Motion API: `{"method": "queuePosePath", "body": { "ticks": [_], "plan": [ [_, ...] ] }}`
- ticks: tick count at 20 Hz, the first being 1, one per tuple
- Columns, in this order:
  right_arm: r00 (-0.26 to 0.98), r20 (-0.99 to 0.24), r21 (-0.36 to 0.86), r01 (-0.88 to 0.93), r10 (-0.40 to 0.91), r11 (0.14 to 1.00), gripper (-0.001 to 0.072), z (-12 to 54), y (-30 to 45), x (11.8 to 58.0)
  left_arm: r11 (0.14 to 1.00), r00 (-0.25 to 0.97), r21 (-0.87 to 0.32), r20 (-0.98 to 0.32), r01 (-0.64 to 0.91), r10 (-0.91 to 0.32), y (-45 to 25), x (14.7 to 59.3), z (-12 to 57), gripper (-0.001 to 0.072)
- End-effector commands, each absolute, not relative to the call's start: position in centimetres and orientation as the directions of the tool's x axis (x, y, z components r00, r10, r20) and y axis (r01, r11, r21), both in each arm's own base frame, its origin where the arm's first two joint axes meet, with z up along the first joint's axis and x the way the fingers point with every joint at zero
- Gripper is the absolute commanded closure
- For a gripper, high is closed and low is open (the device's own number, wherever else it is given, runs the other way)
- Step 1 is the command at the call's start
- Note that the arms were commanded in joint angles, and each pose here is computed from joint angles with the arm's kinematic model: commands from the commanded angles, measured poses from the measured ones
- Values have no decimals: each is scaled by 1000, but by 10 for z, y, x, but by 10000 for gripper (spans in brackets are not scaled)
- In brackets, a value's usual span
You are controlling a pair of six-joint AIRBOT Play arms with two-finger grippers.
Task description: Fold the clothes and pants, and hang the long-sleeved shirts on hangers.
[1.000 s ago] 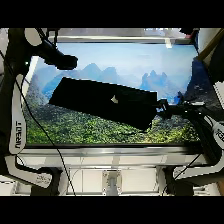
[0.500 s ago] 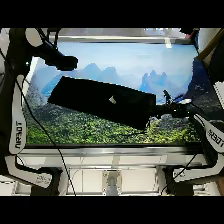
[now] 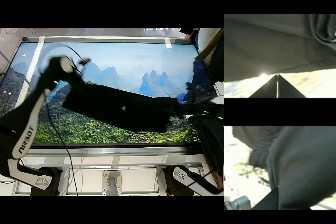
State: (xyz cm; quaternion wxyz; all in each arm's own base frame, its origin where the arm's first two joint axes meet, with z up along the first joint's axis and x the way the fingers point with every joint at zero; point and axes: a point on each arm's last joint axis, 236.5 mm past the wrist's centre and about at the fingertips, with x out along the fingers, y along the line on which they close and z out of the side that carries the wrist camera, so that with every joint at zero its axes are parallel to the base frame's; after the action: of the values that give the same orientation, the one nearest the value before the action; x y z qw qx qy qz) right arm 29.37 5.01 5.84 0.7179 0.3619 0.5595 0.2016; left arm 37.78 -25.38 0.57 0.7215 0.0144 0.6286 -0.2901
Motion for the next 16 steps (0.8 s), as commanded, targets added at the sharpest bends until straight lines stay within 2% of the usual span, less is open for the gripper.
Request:
{"method": "queuePosePath", "body": {
  "ticks": [1, 3, 6, 12, 16],
  "plan": [
    [294, -754, 648, 185, 588, 739, 695, 100, 20, 249, 694, 33, -490, -805, 527, -593, -359, 337, -20, 703],
    [326, -780, 606, 176, 535, 776, 695, 121, 15, 257, 667, 124, -483, -750, 567, -650, -406, 339, -18, 703],
    [294, -818, 549, 144, 494, 823, 695, 133, 22, 269, 644, 176, -565, -666, 516, -725, -455, 337, -24, 704],
    [232, -831, 529, 53, 505, 847, 695, 141, 68, 294, 589, 87, -673, -622, 448, -778, -487, 314, -56, 703],
    [242, -814, 542, -14, 528, 840, 695, 144, 108, 316, 583, 78, -669, -624, 461, -777, -488, 312, -60, 703]
  ]
}}
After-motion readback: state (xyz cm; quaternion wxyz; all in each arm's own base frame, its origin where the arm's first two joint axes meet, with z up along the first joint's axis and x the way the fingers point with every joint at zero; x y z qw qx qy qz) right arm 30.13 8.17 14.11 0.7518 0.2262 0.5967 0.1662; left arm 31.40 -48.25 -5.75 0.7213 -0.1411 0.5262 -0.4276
